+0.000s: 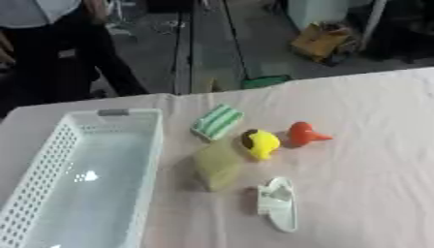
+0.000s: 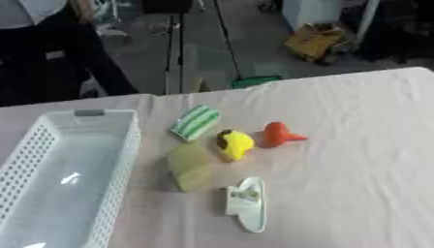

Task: Pick up objects on the table and place them in the box.

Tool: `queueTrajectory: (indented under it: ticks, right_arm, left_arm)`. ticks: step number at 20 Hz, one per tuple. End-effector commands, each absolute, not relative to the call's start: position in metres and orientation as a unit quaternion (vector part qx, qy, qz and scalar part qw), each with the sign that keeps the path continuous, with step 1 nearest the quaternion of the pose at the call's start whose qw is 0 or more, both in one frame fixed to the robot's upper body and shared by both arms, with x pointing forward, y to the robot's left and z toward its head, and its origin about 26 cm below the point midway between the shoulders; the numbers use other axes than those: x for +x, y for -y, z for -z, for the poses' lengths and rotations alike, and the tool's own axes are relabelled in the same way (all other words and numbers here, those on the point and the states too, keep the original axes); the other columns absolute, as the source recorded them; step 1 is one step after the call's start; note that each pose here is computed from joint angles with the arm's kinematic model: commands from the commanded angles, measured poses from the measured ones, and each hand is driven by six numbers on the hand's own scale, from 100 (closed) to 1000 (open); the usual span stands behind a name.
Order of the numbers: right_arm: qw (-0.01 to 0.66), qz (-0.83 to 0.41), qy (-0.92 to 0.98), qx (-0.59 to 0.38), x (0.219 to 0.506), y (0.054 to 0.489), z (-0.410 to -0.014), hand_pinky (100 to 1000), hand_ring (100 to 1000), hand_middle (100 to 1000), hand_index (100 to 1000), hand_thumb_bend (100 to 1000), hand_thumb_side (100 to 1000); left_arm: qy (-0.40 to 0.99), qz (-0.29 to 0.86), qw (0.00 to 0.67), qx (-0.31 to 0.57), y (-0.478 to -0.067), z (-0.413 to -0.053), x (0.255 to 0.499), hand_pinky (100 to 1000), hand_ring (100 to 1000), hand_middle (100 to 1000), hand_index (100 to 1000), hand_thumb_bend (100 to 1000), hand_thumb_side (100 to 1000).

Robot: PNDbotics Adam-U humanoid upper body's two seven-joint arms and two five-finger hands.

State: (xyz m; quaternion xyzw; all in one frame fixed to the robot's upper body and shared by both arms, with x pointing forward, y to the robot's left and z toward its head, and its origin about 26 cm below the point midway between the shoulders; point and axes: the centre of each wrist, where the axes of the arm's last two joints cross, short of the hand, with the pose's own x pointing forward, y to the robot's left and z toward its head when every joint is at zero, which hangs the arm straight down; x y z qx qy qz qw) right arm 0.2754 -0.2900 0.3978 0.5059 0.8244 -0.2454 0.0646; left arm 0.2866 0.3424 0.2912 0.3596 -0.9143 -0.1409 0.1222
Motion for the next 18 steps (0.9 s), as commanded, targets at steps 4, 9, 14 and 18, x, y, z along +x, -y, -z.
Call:
queueTrajectory:
  ticks: [4, 9, 14, 18]
  right_arm:
    - [0.055, 0.268, -0.801, 0.533, 0.273, 0.289, -0.4, 904, 917, 885, 916, 100, 1000]
    - [0.041, 0.295, -0.786, 0.541, 0.275, 0.287, -0.397, 909, 920, 888, 915, 138, 1000]
    - [0.025, 0.321, -0.773, 0.546, 0.277, 0.286, -0.393, 911, 921, 875, 911, 157, 1000]
    - [0.012, 0.338, -0.766, 0.547, 0.278, 0.286, -0.391, 912, 923, 860, 916, 188, 1000]
  left_arm:
    - [0.916, 0.119, 0.131, 0.36, -0.344, -0.293, 0.284, 1000, 999, 984, 1000, 100, 1000]
    - [0.92, 0.108, 0.141, 0.35, -0.342, -0.291, 0.285, 1000, 997, 980, 1000, 100, 1000]
    - [0.922, 0.102, 0.151, 0.343, -0.34, -0.29, 0.286, 1000, 996, 972, 1000, 100, 1000]
    - [0.923, 0.1, 0.155, 0.339, -0.34, -0.29, 0.286, 1000, 997, 973, 1000, 100, 1000]
